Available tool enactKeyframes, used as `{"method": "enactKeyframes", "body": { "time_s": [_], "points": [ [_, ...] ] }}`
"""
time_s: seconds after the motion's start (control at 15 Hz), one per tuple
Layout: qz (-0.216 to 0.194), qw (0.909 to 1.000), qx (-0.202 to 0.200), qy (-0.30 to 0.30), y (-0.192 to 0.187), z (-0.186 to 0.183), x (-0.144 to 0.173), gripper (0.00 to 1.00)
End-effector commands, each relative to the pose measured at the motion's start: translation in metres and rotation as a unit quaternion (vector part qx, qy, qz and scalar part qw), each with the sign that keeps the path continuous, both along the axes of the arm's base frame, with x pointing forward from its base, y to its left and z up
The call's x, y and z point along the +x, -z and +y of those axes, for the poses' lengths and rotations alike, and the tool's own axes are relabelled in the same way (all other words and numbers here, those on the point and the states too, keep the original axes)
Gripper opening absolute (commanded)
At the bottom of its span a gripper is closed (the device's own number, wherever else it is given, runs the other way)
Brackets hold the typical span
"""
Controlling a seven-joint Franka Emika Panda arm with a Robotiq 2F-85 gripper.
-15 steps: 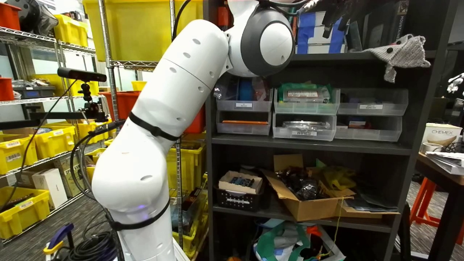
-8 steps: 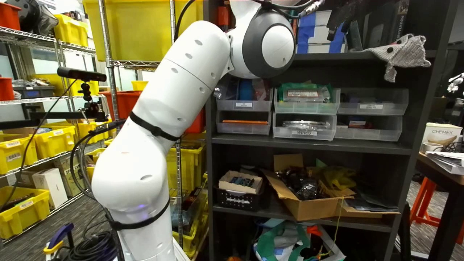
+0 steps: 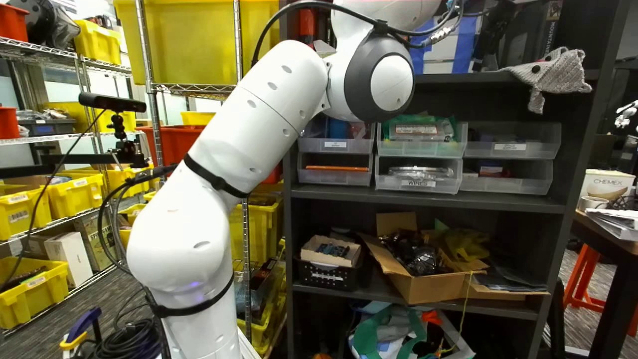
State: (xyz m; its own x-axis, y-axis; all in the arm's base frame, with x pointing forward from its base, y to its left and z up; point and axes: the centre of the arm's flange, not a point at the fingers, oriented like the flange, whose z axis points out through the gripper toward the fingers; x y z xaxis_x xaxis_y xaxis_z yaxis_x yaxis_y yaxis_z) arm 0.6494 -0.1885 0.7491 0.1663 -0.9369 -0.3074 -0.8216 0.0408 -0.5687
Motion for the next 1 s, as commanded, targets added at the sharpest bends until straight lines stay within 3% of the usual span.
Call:
{"method": "enactKeyframes", "body": {
  "time_s": [0.0, 0.6, 0.93],
  "points": [
    [-0.014, 0.9996, -0.02, -0.016, 0.06, 0.016, -0.045, 1.0],
    [-0.003, 0.998, -0.044, -0.045, 0.089, 0.007, -0.031, 1.0],
    [0.031, 0.9954, -0.075, -0.051, 0.117, 0.0, -0.017, 1.0]
  ]
}}
